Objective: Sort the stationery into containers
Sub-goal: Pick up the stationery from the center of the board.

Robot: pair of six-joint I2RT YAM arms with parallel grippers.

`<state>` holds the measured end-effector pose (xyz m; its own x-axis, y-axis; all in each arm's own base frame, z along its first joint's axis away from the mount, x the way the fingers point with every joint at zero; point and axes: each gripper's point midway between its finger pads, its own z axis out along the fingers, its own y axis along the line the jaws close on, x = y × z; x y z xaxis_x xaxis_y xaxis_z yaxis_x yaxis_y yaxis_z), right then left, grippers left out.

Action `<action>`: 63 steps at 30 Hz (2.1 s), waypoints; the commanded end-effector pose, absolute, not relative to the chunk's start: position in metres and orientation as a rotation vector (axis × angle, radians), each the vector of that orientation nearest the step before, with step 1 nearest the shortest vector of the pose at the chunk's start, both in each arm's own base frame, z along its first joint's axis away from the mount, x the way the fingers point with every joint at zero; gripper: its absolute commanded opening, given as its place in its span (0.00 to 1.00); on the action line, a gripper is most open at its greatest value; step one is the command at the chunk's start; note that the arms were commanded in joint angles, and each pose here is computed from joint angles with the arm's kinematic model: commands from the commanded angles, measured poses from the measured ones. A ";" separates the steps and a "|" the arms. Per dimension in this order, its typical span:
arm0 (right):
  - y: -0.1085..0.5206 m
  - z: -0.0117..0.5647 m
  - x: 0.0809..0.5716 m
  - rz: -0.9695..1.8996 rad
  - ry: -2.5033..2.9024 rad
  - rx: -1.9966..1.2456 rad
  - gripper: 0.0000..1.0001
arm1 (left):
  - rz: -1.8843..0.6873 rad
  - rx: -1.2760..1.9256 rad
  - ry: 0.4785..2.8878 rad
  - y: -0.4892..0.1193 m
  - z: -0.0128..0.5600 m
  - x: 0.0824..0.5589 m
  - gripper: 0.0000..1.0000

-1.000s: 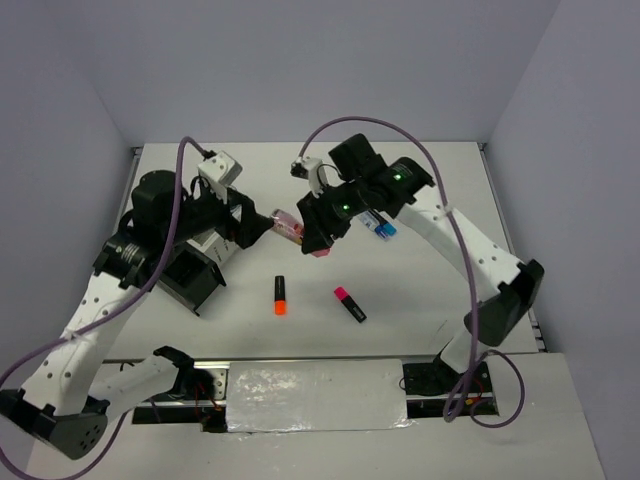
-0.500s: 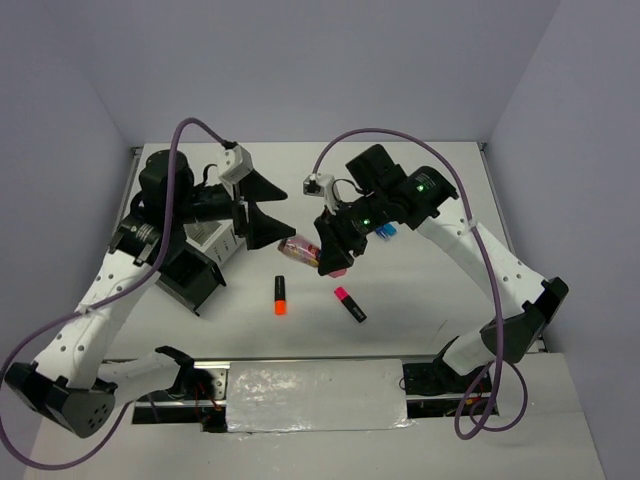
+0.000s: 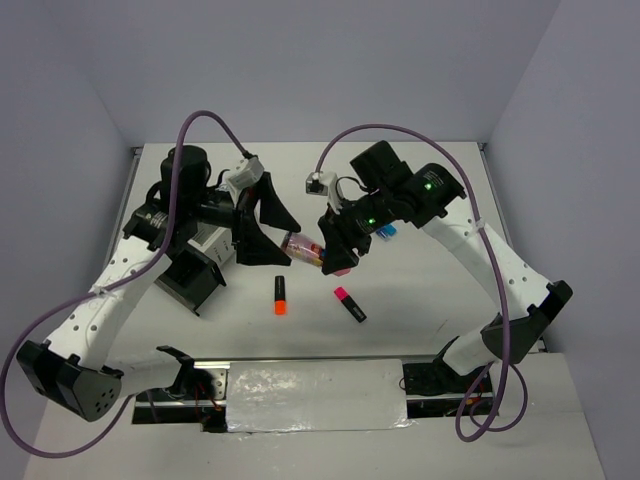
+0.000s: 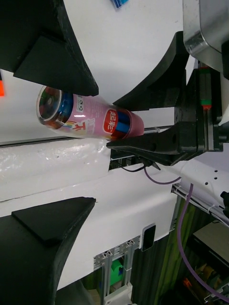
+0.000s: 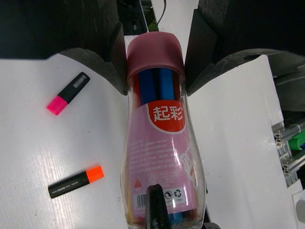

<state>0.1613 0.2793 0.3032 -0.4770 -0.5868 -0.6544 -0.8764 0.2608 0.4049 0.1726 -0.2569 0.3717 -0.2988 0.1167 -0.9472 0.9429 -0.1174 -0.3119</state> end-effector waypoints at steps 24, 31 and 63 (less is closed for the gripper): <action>0.296 0.358 0.157 1.186 1.919 -1.376 0.00 | -1.519 1.233 1.507 -0.268 0.368 0.180 0.57; 0.299 0.369 0.175 1.209 1.850 -1.268 0.41 | -1.489 1.166 1.511 -0.271 0.380 0.187 0.00; 0.273 0.488 0.243 1.597 1.274 -0.062 1.00 | -1.456 0.299 1.059 -0.233 0.483 0.212 0.00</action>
<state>0.2356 0.2747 0.4845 -0.4668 0.6360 -0.6145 -0.7561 0.0733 0.6503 0.2271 -0.2435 0.4345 -0.3202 -0.5507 -0.7709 0.8282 0.2323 -0.5100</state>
